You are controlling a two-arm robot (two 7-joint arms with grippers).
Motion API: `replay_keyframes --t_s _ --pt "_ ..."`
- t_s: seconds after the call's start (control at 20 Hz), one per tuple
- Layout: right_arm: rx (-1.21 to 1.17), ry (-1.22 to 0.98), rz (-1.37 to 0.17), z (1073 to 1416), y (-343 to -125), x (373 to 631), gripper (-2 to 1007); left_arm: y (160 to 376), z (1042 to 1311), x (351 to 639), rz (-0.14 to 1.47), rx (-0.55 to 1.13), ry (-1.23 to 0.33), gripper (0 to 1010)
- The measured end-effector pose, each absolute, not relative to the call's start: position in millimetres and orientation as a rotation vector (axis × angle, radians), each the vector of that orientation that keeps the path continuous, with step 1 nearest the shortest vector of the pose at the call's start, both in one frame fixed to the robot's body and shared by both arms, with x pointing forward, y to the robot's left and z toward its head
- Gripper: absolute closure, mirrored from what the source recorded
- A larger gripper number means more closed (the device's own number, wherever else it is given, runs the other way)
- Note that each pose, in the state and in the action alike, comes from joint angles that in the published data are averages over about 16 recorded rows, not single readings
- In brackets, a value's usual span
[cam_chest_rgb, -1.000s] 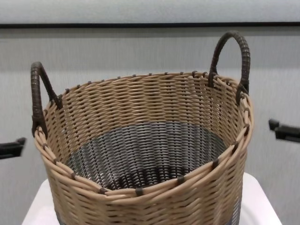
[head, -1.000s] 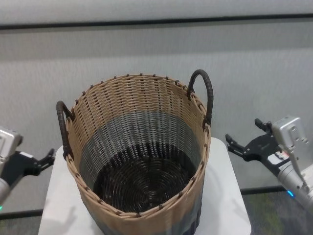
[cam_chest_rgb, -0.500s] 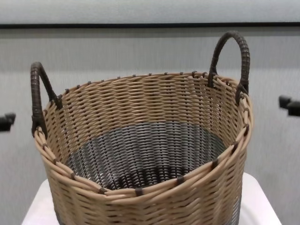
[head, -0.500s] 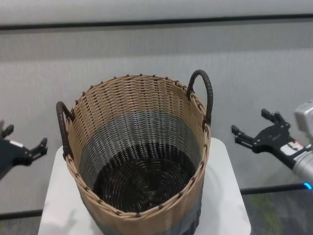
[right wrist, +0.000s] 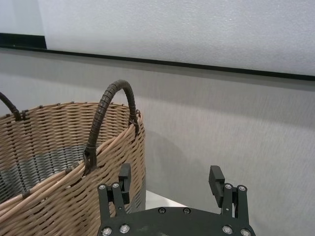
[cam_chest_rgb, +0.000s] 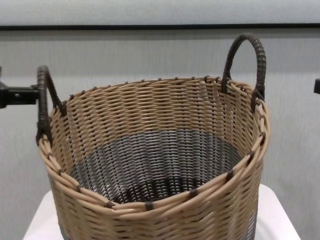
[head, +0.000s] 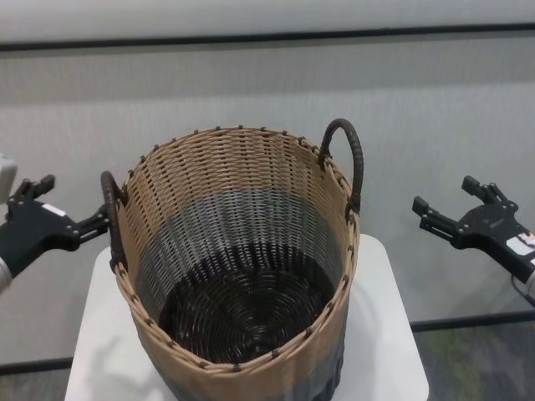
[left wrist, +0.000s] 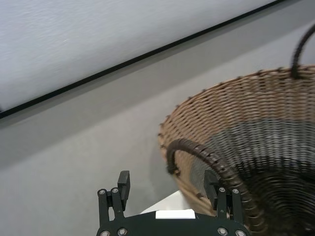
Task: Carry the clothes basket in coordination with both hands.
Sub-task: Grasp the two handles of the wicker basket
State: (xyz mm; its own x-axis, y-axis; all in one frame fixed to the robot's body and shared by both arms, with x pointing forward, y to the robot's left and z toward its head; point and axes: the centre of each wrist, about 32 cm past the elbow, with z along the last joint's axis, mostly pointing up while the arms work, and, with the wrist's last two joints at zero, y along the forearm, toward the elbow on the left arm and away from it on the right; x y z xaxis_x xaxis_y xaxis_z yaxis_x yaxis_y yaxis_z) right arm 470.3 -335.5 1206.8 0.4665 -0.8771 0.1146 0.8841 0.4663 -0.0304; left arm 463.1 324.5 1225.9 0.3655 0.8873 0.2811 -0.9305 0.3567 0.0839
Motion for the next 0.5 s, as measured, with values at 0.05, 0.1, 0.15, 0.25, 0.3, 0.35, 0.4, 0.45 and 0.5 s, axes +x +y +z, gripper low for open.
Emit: replay_keyframes --t_s 0.05,0.1,0.15,0.25,0.3,0.35,0.4,0.45,0.5 --pt "-0.080 -0.081 -1.079 1206.4 -336.3 470.6 0 323.3 1228.0 463.9 1.174 0.243 -0.203 10" --pt "-0.072 -0.076 -1.075 1205.7 -336.9 471.1 0 322.1 1229.8 464.6 1.164 0.243 -0.206 10" --pt "-0.065 -0.071 -1.072 1204.8 -337.4 471.6 0 321.1 1231.5 465.2 1.156 0.243 -0.208 10" --pt "-0.058 -0.068 -1.069 1202.8 -337.7 472.6 0 319.8 1234.3 466.0 1.144 0.248 -0.210 10" --pt "-0.056 -0.068 -1.067 1201.9 -337.8 473.0 0 319.8 1235.3 466.2 1.142 0.252 -0.210 10" --pt "-0.056 -0.070 -1.065 1201.1 -337.8 473.4 0 320.1 1236.2 466.3 1.141 0.256 -0.208 10" --pt "-0.057 -0.073 -1.062 1200.5 -337.7 473.8 0 320.8 1237.0 466.2 1.144 0.260 -0.205 10" --pt "-0.058 -0.076 -1.060 1199.9 -337.7 474.2 0 321.9 1237.5 466.2 1.150 0.266 -0.202 10" --pt "-0.059 -0.080 -1.058 1199.5 -337.6 474.5 0 323.5 1237.9 465.9 1.161 0.273 -0.199 10"
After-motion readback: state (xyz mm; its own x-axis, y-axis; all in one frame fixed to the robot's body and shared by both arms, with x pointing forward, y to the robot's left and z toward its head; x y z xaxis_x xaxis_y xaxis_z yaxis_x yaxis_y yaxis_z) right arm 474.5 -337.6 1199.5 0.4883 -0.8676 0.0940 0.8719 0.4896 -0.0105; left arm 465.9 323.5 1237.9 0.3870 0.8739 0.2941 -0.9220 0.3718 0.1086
